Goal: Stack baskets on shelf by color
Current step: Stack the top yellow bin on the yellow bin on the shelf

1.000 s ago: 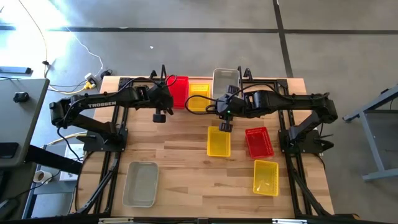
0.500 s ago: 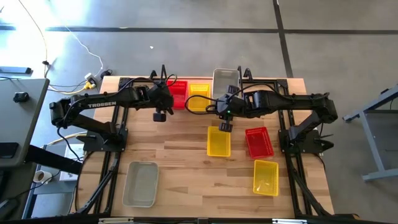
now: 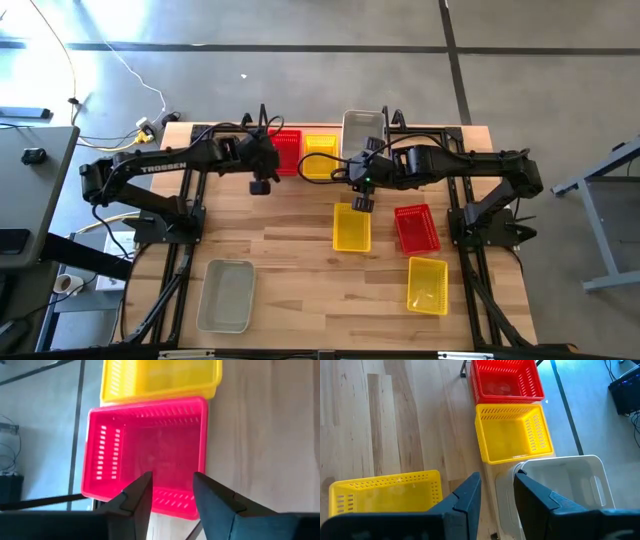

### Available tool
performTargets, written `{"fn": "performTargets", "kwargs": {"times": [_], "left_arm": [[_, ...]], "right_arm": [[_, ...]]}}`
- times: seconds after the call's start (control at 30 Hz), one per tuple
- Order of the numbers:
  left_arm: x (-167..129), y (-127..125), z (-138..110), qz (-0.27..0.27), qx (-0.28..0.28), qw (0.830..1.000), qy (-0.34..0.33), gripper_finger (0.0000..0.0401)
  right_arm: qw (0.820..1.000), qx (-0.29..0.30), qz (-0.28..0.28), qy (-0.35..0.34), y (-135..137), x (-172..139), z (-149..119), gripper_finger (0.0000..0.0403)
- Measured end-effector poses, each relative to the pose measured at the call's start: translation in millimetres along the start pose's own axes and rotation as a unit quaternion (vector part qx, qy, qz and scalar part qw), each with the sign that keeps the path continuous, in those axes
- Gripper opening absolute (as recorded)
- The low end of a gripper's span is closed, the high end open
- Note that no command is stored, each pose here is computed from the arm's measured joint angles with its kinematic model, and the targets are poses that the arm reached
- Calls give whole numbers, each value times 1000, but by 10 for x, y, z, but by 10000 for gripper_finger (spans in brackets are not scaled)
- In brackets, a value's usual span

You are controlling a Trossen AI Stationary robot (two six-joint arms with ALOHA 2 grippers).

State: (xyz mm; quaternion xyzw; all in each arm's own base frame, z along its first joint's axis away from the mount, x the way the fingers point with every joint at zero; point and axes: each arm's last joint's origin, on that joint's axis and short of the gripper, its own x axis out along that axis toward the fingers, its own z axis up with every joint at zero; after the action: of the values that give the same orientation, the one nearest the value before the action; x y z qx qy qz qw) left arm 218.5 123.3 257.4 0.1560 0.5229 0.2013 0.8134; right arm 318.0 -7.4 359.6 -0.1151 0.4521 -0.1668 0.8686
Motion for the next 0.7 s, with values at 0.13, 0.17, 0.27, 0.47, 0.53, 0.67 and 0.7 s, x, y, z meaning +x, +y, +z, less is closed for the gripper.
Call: {"fn": "performTargets", "kwargs": {"times": [0.13, 0.17, 0.27, 0.47, 0.53, 0.67, 0.7], "left_arm": [[-49, 33, 50, -3, -10, 1000, -12, 136], [-69, 48, 67, -2, -15, 1000, -15, 135], [-127, 62, 99, -6, -26, 1000, -15, 133], [-235, -40, 150, -44, -32, 998, -44, 132], [-264, -97, 172, -59, -33, 996, -52, 131], [-362, -204, 199, -74, -32, 995, -64, 131], [-383, -239, 204, -79, -31, 994, -64, 131]], "right_arm": [[1000, 4, 0, 0, -1, 0, 0, 103], [1000, 8, 2, 1, 1, 0, -2, 103], [1000, 19, 19, 11, 11, 1, -24, 103], [995, 45, 78, 34, 79, 62, -92, 103], [993, 56, 97, 45, 111, 95, -124, 103], [989, 67, 118, 63, 210, 148, -192, 103], [988, 70, 122, 69, 241, 160, -212, 103]]}}
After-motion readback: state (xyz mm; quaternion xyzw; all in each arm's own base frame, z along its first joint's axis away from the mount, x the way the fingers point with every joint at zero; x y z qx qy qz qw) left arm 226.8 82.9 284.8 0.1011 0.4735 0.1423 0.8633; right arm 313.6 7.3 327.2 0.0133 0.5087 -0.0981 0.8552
